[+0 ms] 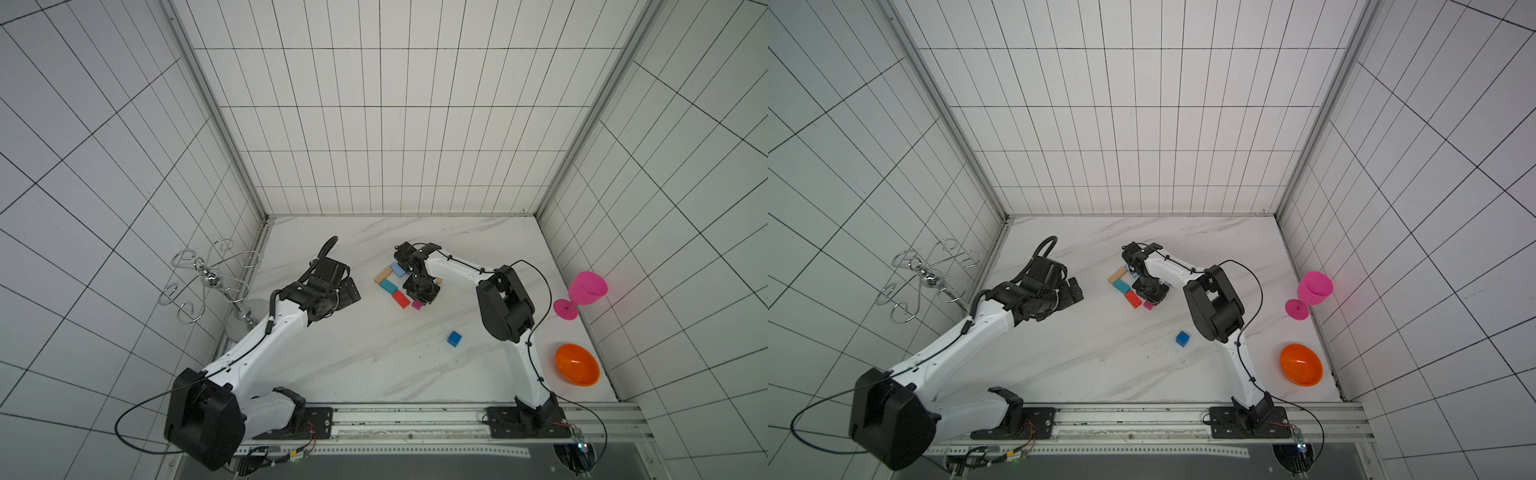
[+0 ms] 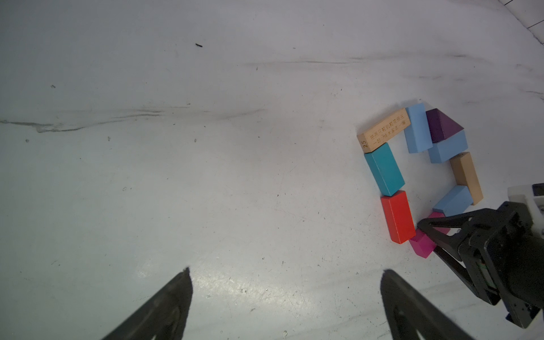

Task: Assemble a heart with building blocks
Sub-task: Assemble the building block at the center of the board, then adjust the building block at the center of the board.

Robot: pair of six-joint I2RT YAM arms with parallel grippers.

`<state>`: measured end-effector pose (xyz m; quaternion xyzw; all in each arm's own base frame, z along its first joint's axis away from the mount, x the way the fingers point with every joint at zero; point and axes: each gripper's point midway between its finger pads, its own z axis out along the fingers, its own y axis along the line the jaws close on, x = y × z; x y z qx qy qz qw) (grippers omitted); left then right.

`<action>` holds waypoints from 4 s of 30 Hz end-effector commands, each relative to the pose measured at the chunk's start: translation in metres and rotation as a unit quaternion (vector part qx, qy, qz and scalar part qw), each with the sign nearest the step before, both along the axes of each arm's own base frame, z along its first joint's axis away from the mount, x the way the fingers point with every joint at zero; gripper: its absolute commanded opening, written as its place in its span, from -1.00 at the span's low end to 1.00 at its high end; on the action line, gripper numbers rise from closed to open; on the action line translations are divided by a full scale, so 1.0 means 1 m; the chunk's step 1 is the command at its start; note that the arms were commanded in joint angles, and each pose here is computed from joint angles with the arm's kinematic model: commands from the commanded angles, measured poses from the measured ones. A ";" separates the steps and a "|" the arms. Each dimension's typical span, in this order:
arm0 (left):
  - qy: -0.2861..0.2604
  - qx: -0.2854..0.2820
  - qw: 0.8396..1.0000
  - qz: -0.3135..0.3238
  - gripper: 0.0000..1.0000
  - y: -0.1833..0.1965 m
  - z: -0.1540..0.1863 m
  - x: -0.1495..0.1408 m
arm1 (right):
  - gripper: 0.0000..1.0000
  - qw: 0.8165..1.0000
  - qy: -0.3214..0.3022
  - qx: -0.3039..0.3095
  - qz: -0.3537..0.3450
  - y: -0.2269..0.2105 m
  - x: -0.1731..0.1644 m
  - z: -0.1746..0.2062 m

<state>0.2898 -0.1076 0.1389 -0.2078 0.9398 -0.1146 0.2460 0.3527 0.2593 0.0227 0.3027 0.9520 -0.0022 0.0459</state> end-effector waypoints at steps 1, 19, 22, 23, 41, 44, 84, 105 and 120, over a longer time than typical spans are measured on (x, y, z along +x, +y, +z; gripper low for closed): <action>0.002 0.004 1.000 0.000 0.97 0.002 -0.004 0.000 | -0.69 1.000 0.008 -0.011 -0.019 -0.008 0.006 -0.016; 0.003 0.002 1.000 0.001 0.97 0.002 -0.006 -0.001 | -0.04 1.000 0.010 -0.008 -0.023 -0.010 0.004 -0.014; 0.003 0.000 1.000 0.001 0.97 0.002 -0.006 -0.001 | 0.01 1.000 0.007 -0.005 -0.021 -0.009 0.005 -0.013; 0.003 0.000 1.000 0.001 0.97 0.002 -0.006 -0.001 | 0.01 1.000 0.007 -0.004 -0.022 -0.009 0.005 -0.012; 0.000 -0.008 1.000 0.006 0.97 0.001 -0.006 -0.002 | 0.08 0.997 -0.053 0.044 -0.019 -0.005 0.012 0.050; -0.002 -0.006 1.000 0.008 0.97 0.002 -0.004 -0.003 | -0.01 0.996 -0.065 0.053 0.017 0.001 0.010 0.064; 0.011 -0.001 1.000 0.017 0.96 0.007 -0.016 -0.011 | -1.00 0.929 0.007 0.030 0.369 0.073 -0.039 0.009; 0.014 -0.001 1.000 0.014 0.97 0.006 -0.019 -0.008 | -1.00 0.934 0.004 0.008 0.358 0.065 -0.025 0.009; 0.013 -0.001 1.000 0.014 0.97 0.006 -0.019 -0.009 | -1.00 0.938 0.004 0.009 0.346 0.059 -0.015 0.007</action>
